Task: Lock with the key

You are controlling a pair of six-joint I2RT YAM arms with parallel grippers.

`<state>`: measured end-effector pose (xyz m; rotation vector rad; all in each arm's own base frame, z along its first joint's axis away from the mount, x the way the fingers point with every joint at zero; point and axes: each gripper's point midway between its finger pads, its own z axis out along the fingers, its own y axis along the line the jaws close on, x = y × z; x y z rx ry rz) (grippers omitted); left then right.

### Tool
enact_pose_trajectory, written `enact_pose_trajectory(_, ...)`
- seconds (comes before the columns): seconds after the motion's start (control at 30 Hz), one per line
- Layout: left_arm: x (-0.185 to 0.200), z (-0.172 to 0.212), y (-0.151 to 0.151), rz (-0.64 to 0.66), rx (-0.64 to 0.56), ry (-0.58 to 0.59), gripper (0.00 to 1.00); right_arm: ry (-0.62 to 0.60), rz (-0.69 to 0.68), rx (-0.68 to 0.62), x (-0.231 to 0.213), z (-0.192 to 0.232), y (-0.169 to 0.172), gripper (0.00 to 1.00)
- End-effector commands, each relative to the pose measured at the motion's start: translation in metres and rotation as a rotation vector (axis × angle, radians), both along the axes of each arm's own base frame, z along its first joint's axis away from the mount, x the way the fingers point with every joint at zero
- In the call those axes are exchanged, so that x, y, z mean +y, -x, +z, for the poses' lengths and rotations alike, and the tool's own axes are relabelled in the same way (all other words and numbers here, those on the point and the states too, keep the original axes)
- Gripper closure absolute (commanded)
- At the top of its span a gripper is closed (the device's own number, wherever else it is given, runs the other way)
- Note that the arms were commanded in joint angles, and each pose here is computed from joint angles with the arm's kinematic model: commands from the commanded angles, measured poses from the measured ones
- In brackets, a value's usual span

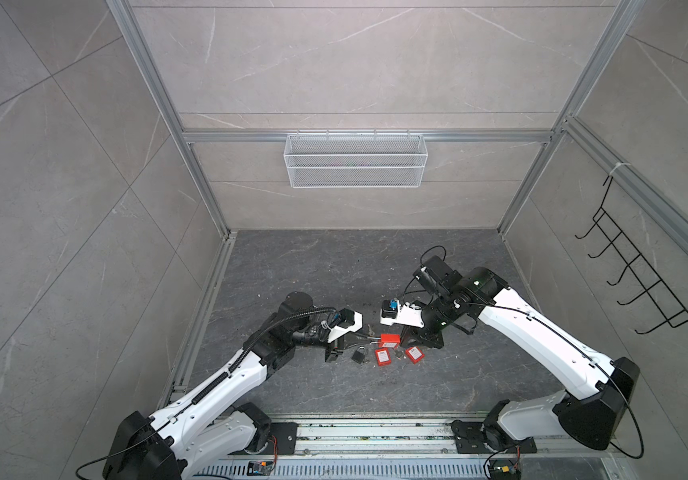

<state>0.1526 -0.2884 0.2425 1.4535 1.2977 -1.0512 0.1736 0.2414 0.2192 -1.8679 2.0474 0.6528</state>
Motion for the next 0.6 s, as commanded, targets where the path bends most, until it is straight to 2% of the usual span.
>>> enact_pose_trajectory(0.0,-0.003,0.038,0.006,-0.041,-0.080,0.113,1.00,-0.003,-0.023,-0.022,0.000,-0.007,-0.005,0.80)
enact_pose_trajectory(0.17,-0.006,0.037,0.003,-0.039,-0.059,0.113,1.00,-0.030,-0.037,-0.176,-0.004,-0.005,-0.015,0.83)
enact_pose_trajectory(0.3,-0.008,0.035,0.001,-0.038,-0.049,0.107,1.00,-0.055,-0.040,-0.333,-0.008,0.003,-0.022,0.70)
enact_pose_trajectory(0.43,-0.008,0.032,0.001,-0.043,-0.037,0.096,1.00,-0.062,-0.018,-0.381,-0.013,0.010,-0.018,0.56)
enact_pose_trajectory(0.57,-0.008,0.033,0.002,-0.046,-0.036,0.097,1.00,-0.042,0.006,-0.363,-0.017,0.011,-0.011,0.57)
